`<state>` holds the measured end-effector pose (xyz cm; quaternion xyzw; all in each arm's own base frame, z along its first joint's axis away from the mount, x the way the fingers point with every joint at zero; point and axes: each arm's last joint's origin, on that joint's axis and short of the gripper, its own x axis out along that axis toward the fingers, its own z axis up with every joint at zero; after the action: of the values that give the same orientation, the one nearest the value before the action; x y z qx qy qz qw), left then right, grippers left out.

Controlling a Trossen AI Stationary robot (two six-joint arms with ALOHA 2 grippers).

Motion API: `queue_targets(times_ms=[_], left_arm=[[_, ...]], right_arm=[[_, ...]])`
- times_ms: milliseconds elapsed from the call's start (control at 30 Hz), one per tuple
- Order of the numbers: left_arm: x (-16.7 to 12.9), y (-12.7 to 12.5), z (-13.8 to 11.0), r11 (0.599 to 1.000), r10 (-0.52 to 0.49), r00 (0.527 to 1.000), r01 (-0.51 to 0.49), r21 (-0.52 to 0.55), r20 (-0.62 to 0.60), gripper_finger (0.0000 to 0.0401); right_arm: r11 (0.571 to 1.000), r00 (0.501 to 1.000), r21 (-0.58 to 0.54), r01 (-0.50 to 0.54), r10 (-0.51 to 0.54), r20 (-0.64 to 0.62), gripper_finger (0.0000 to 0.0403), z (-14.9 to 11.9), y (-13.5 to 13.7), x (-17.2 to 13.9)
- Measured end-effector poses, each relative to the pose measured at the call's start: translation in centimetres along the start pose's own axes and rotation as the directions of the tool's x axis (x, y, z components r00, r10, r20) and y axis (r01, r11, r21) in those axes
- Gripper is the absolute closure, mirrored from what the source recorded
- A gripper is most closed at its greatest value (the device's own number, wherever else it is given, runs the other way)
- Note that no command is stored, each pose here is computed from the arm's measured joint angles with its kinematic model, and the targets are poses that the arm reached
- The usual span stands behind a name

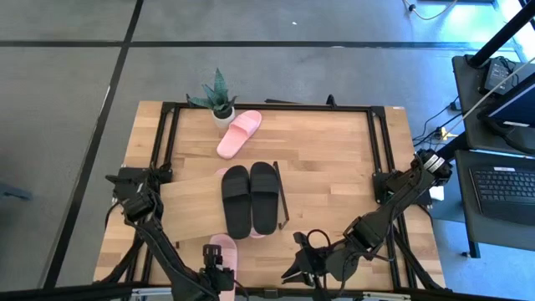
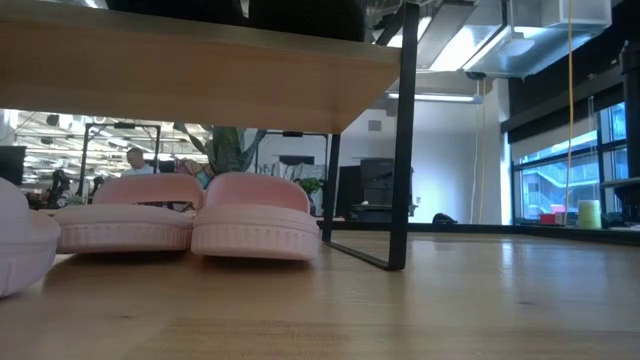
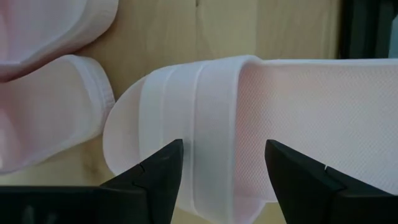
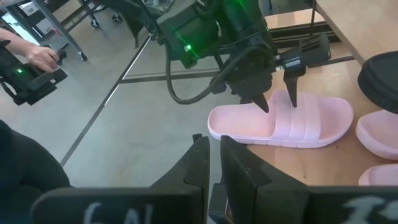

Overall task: Pick and place slides into the shelf
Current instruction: Put the pink slide under the shelf

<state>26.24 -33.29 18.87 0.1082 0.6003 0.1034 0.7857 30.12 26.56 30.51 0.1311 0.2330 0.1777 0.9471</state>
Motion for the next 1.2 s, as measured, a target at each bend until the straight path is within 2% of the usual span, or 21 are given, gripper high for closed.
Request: queue_targets(times_ms=[133, 233, 467, 600, 733, 833, 900, 1200], left_arm=[[0.2, -0.1, 0.0, 1.0, 0.006, 1.0, -0.006, 0.002, -0.004, 0.0198], [0.2, 0.0, 0.0, 1.0, 0.015, 1.0, -0.015, 0.003, 0.0, 0.0225], [0.1, 0.6, -0.4, 0.993, 0.076, 0.997, -0.078, -0.083, -0.032, 0.033], [0.1, 0.6, -0.5, 0.988, 0.062, 0.996, -0.071, -0.14, -0.063, 0.0389], [-0.2, 0.5, -1.0, 0.978, 0.046, 0.991, -0.071, -0.198, -0.126, 0.0394], [-0.5, 0.9, -1.9, 0.954, 0.112, 0.978, -0.155, -0.258, -0.176, 0.0396], [-0.8, 1.2, -2.4, 0.944, 0.155, 0.967, -0.206, -0.258, -0.203, 0.0397], [-0.1, 1.8, -1.8, 0.931, 0.214, 0.967, -0.246, -0.271, -0.14, 0.0399]], right_arm=[[1.0, 1.0, 0.0, 0.0, 0.0, 0.0, 0.0361, 0.0, 0.0, 0.0], [1.0, 1.0, 0.0, 0.001, -0.001, 0.0, 0.0361, 0.0, 0.0, 0.0], [1.0, 1.0, 0.0, 0.001, -0.001, 0.0, 0.0361, 0.0, 0.0, 0.0], [1.0, 1.0, 0.0, 0.001, -0.001, 0.0, 0.0361, 0.0, 0.0, 0.0], [1.0, 1.0, -0.001, 0.001, -0.001, 0.0, 0.0361, 0.0, 0.0, 0.0], [1.0, 1.0, -0.001, 0.001, -0.001, 0.0, 0.0361, 0.0, 0.0, 0.0], [1.0, 1.0, -0.007, 0.0, 0.0, 0.0, 0.0361, 0.0, 0.0, 0.0], [1.0, 1.0, -0.025, 0.006, -0.006, 0.002, 0.0361, 0.1, -0.2, 0.1]])
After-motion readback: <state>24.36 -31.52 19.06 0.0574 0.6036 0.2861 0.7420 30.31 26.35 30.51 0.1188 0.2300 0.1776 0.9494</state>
